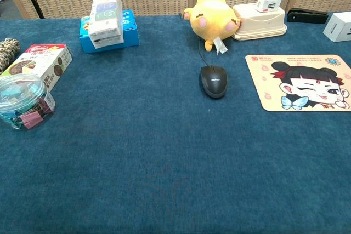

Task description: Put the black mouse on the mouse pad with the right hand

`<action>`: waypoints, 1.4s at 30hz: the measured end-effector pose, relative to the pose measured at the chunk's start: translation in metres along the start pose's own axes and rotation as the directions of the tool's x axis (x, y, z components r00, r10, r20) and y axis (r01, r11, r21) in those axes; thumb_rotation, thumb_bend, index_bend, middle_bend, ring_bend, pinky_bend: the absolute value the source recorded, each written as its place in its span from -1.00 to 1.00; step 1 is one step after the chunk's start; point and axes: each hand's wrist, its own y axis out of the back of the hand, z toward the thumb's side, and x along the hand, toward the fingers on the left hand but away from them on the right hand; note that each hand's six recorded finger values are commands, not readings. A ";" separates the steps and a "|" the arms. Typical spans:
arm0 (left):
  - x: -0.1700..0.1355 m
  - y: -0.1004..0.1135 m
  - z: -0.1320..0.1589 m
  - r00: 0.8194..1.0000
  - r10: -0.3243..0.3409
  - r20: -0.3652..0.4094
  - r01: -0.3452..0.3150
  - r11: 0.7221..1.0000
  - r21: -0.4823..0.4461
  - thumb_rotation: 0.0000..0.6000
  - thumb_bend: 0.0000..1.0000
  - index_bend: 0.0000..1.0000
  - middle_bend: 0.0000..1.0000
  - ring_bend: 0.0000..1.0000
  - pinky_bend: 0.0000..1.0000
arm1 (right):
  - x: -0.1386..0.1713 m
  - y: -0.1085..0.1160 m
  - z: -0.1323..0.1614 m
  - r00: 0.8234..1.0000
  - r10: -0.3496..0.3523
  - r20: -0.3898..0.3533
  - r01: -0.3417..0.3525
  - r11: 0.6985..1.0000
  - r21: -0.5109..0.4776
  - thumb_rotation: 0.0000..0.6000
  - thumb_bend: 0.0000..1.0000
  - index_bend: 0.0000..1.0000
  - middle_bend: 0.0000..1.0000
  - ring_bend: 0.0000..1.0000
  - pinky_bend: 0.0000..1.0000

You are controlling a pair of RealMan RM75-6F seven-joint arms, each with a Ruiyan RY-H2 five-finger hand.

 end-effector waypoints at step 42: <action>0.009 0.019 0.010 0.995 0.017 0.101 -0.006 0.994 -0.107 1.00 -1.00 -1.00 -1.00 -1.00 -1.00 | -0.102 -0.107 0.254 0.935 0.198 -0.295 -0.264 0.943 -0.201 1.00 -1.00 -1.00 -1.00 -1.00 -1.00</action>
